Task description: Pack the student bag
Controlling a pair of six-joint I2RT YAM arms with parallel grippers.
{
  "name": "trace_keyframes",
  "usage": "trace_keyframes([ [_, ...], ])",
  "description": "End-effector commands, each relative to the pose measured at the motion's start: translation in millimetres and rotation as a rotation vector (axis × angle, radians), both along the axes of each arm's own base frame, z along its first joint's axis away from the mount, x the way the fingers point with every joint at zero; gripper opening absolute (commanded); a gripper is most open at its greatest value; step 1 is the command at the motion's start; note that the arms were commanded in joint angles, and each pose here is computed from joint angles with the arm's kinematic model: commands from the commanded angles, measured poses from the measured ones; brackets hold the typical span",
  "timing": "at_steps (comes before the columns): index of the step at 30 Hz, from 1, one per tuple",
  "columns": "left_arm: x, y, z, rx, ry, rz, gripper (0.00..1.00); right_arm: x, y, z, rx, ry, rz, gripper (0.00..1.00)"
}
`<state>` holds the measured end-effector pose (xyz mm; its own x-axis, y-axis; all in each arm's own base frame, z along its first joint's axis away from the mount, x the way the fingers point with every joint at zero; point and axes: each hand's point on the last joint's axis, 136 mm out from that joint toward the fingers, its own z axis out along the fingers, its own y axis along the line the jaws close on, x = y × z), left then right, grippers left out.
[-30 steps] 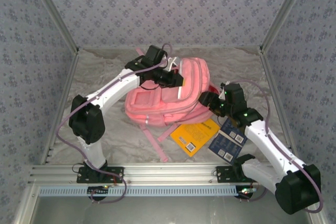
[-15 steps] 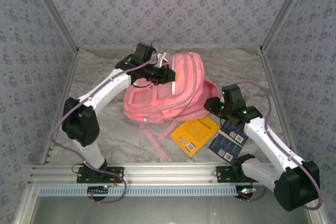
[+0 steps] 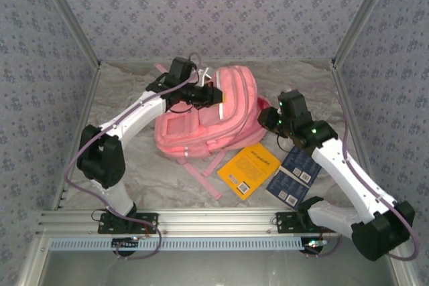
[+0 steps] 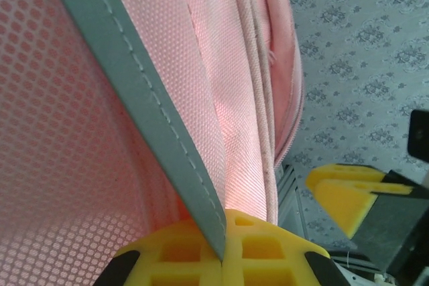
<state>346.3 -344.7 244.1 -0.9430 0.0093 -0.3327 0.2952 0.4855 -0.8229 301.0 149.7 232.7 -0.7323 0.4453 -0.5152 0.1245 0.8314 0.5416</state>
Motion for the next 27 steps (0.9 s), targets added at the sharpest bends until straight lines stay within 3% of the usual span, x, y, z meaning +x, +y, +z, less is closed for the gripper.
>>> trace_keyframes([
  [1,-1,-15,18,-0.071,-0.048,-0.029,0.0,1,-5,-16,-0.056,0.11,-0.089,0.25],
  [6,0,-18,13,-0.071,-0.035,-0.031,0.0,17,12,-6,-0.037,0.104,-0.089,0.39],
  [12,2,-21,13,-0.079,-0.032,-0.033,0.0,26,18,-13,-0.065,0.137,-0.101,0.41],
  [21,5,-14,27,-0.094,-0.049,-0.025,0.0,31,14,-39,-0.086,0.194,-0.114,0.36],
  [27,5,-7,32,-0.094,-0.057,-0.019,0.0,38,20,-46,-0.076,0.199,-0.089,0.22],
])
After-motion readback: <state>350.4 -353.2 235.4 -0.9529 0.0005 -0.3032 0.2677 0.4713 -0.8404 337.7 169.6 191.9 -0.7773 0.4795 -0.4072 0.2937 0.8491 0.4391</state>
